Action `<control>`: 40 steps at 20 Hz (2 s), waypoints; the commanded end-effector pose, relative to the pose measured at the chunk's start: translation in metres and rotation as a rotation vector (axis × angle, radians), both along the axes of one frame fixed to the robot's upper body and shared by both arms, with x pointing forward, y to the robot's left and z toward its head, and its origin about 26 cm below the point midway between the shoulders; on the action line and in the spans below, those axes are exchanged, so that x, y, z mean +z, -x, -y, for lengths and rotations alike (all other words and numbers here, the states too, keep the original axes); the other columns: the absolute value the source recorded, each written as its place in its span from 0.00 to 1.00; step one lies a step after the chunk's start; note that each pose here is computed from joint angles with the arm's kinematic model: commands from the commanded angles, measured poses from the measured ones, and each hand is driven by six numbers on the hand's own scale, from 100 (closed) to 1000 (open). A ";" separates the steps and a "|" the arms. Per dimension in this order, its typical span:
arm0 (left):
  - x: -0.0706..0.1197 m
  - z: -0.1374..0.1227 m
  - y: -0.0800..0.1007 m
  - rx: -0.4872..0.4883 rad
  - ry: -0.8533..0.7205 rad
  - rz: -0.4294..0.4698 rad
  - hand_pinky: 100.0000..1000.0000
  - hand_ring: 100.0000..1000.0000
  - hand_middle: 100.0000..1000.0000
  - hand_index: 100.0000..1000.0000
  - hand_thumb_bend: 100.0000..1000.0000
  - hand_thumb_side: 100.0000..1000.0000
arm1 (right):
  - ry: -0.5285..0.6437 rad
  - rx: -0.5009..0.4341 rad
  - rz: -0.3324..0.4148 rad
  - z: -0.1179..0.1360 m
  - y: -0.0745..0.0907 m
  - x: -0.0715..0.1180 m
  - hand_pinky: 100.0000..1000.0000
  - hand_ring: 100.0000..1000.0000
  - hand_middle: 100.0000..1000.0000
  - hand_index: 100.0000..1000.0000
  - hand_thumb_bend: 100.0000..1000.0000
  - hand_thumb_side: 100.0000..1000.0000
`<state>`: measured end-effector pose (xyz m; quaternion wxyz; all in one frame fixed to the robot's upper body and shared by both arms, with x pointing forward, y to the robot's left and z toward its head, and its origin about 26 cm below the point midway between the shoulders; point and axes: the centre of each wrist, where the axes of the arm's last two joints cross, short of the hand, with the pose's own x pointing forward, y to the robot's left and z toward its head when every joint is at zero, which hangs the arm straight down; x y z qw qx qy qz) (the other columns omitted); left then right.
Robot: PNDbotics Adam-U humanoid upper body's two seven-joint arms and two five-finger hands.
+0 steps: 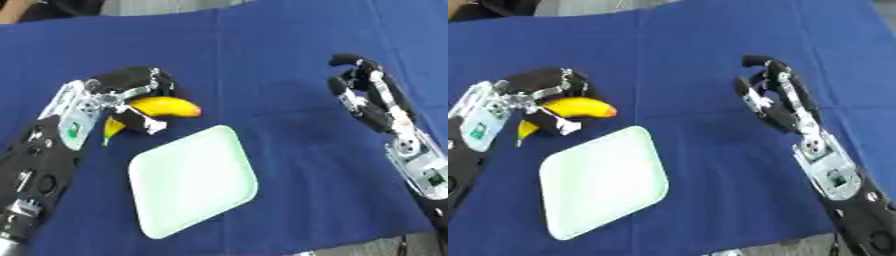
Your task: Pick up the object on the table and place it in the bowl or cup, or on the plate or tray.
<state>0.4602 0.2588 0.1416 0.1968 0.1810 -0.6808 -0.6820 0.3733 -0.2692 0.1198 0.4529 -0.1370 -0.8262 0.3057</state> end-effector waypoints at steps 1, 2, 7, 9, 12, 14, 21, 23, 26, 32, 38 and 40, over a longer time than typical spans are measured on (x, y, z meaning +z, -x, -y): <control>0.012 -0.003 -0.001 -0.078 -0.102 0.033 0.00 0.00 0.22 0.58 0.00 0.16 | -0.001 0.008 0.033 0.000 -0.001 0.012 0.28 0.51 0.72 0.84 0.45 0.75; 0.011 -0.004 -0.001 -0.077 -0.100 0.039 0.00 0.00 0.16 0.54 0.00 0.17 | 0.000 0.007 0.033 0.000 -0.001 0.011 0.28 0.51 0.72 0.84 0.45 0.75; 0.011 -0.005 0.000 -0.065 -0.108 0.063 0.00 0.00 0.08 0.48 0.00 0.22 | 0.001 0.009 0.033 0.000 -0.002 0.011 0.28 0.51 0.72 0.84 0.45 0.75; 0.010 -0.004 0.000 -0.062 -0.119 0.069 0.00 0.00 0.07 0.47 0.00 0.23 | 0.002 0.010 0.033 0.000 -0.002 0.011 0.28 0.51 0.72 0.84 0.45 0.75; 0.009 -0.004 0.000 -0.061 -0.133 0.075 0.00 0.00 0.06 0.47 0.00 0.25 | 0.003 0.012 0.033 0.000 -0.002 0.012 0.29 0.51 0.72 0.84 0.45 0.75; 0.009 -0.004 -0.001 -0.062 -0.136 0.078 0.00 0.00 0.06 0.47 0.00 0.25 | 0.004 0.013 0.033 0.000 -0.002 0.012 0.29 0.51 0.73 0.84 0.45 0.75; 0.007 -0.002 -0.001 -0.063 -0.145 0.077 0.00 0.00 0.06 0.47 0.00 0.26 | 0.005 0.017 0.031 0.000 -0.002 0.011 0.29 0.52 0.73 0.84 0.46 0.74; 0.007 -0.002 -0.001 -0.065 -0.140 0.078 0.00 0.00 0.05 0.46 0.00 0.27 | 0.005 0.018 0.030 0.000 -0.002 0.011 0.29 0.52 0.73 0.84 0.46 0.74; 0.010 -0.001 -0.001 -0.069 -0.129 0.094 0.00 0.00 0.03 0.42 0.00 0.26 | 0.006 0.019 0.029 0.000 -0.002 0.011 0.29 0.52 0.73 0.84 0.45 0.74; 0.024 0.001 0.002 -0.078 -0.019 0.199 0.00 0.00 0.00 0.07 0.00 0.32 | 0.006 0.021 0.029 0.001 -0.002 0.011 0.29 0.52 0.73 0.84 0.45 0.74; 0.024 0.006 0.002 -0.097 -0.028 0.246 0.00 0.00 0.00 0.05 0.00 0.33 | 0.008 0.025 0.028 0.001 -0.002 0.011 0.29 0.52 0.73 0.84 0.45 0.74; 0.023 0.008 0.002 -0.100 -0.034 0.252 0.00 0.00 0.00 0.05 0.00 0.33 | 0.008 0.026 0.028 0.001 -0.002 0.011 0.29 0.52 0.73 0.84 0.45 0.74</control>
